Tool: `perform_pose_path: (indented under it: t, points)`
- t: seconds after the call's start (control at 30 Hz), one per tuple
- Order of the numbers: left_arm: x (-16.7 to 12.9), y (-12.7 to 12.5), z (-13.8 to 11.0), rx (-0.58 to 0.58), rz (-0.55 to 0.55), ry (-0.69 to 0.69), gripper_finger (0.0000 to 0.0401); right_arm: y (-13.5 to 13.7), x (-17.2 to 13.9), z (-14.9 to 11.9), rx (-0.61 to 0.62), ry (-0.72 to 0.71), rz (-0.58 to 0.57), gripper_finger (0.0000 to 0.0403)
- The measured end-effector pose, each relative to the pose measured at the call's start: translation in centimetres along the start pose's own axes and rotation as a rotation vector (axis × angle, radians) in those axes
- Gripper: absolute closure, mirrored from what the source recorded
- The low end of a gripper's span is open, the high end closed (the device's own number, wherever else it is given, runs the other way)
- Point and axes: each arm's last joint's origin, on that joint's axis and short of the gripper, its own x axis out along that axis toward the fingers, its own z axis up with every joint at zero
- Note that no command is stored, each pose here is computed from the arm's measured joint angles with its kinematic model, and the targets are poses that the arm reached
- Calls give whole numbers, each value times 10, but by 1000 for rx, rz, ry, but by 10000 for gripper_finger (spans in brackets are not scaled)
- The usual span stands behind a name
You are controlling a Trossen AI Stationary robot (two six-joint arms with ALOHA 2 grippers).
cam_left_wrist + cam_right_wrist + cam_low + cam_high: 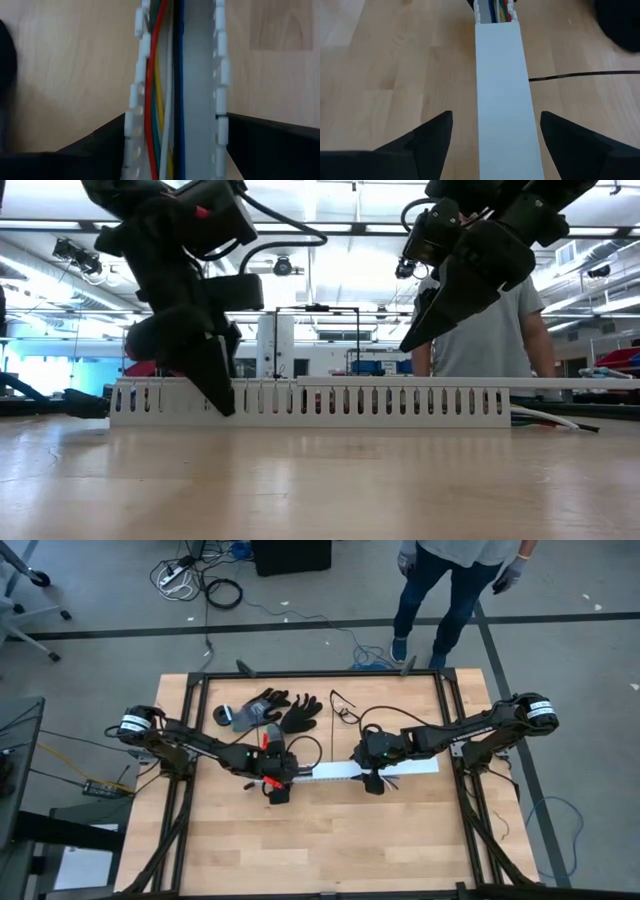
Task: Ziptie cables
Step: Close the white cable duct
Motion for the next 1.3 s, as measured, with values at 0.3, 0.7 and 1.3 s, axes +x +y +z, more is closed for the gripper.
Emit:
perform_pose_path:
  t: [0.3, 0.7, 1.3]
  points:
    - [0, -1, 2, -2, -11, -19, 151, 0, 0, 3, -2, -27, 2, 168]
    - [7, -2, 2, -2, -5, -12, 171, 0, 0, 5, -14, -48, 3, 362]
    - [8, -2, 1, -4, -7, -11, 172, -7, 5, -10, 69, -71, -7, 402]
